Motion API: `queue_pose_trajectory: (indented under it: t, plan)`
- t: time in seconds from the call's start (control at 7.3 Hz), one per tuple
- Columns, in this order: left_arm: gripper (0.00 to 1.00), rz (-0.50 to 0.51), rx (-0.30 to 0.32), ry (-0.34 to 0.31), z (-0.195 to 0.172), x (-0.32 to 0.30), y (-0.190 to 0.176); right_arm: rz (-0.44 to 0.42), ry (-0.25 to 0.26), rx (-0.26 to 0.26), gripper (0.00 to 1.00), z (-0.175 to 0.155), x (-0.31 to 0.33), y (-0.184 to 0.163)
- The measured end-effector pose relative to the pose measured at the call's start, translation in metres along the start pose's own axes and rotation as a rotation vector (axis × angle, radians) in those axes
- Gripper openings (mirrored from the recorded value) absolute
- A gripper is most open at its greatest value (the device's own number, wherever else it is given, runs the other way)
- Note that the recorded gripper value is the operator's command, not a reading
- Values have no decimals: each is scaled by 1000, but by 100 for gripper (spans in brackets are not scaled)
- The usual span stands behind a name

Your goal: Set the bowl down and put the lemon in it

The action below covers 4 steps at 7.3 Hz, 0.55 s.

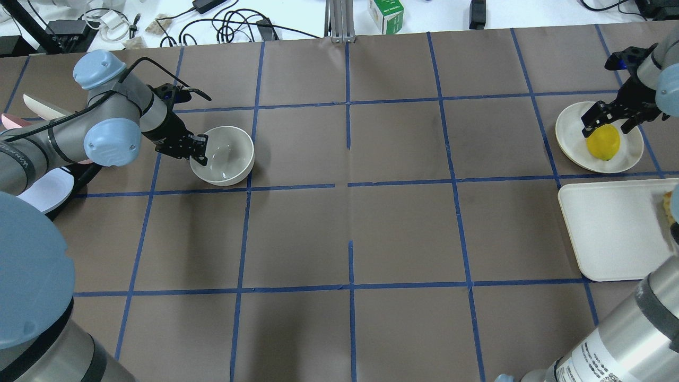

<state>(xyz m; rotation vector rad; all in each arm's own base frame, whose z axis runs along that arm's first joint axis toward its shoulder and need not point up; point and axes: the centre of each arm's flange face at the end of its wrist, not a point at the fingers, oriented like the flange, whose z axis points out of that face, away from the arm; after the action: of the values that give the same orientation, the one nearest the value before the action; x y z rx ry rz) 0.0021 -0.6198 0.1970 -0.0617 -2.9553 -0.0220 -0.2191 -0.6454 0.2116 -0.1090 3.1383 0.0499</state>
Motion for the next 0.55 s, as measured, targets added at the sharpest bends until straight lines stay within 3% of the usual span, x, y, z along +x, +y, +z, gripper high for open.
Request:
queue_pose_trajectory:
  t: [0.14,0.55]
  plan:
    - [0,-16,-2,2,-5,9,2,0,12,-17,93,8,2,0]
    - [0,-41,-10,45,-29,73,10,-3,44,-70,32,17,5,5]
